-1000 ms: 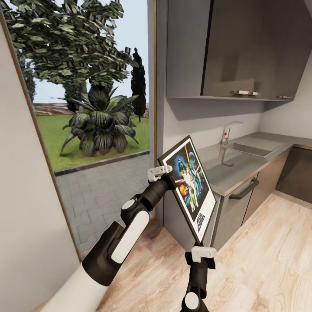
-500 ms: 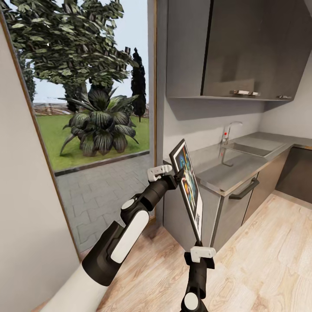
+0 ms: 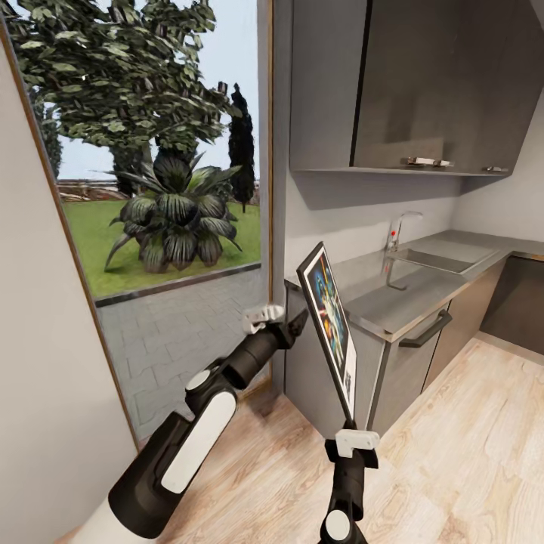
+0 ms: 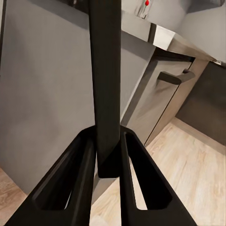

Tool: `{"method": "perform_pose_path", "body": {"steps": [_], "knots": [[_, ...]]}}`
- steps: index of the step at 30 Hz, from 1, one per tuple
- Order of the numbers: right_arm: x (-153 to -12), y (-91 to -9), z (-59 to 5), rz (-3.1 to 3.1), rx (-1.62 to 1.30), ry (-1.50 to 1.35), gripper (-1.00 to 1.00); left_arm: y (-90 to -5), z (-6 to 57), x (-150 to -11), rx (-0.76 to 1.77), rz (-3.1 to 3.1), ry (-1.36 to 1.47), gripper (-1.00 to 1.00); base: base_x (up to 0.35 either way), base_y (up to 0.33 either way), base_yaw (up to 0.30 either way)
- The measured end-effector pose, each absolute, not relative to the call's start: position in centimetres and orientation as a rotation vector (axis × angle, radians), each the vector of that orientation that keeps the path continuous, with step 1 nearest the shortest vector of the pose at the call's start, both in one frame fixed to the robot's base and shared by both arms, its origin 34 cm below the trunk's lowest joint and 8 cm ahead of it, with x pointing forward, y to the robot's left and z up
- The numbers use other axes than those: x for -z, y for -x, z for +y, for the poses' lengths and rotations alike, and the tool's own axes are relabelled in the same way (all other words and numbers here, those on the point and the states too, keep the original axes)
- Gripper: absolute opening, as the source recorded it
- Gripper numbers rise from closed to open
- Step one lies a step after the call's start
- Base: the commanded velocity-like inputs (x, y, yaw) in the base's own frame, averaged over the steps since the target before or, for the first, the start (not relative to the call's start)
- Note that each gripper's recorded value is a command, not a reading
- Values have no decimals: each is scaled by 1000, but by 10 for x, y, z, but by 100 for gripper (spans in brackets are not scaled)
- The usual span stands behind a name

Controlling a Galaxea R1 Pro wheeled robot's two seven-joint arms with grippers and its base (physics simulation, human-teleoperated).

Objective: Pick up the poster from the kitchen countertop and hang it on one of the wall nails in the kitchen.

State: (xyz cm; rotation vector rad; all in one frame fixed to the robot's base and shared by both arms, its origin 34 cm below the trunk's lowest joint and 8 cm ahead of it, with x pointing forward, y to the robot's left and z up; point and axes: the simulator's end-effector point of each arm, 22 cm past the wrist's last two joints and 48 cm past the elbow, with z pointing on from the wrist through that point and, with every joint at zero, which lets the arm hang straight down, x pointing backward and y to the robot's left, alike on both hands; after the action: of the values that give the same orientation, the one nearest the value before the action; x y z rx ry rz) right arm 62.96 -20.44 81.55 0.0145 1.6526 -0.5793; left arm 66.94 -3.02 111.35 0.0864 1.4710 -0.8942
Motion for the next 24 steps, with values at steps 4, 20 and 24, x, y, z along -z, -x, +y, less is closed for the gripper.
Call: {"method": "perform_pose_path", "body": {"steps": [4, 20, 24], "knots": [[-816, -630, -205, 1652, 580, -14, -100, -662, -28, -1108, 965, 1465, -128, 100, 0, 0, 0], [-793, -655, -278, 1730, 453, -5, -100, -596, 22, -1081, 1312, 1330, -400, 100, 0, 0, 0], [-778, -663, -285, 1778, 231, 96, -100, -596, 49, -1023, 1270, 1376, -361, 100, 0, 0, 0]]}}
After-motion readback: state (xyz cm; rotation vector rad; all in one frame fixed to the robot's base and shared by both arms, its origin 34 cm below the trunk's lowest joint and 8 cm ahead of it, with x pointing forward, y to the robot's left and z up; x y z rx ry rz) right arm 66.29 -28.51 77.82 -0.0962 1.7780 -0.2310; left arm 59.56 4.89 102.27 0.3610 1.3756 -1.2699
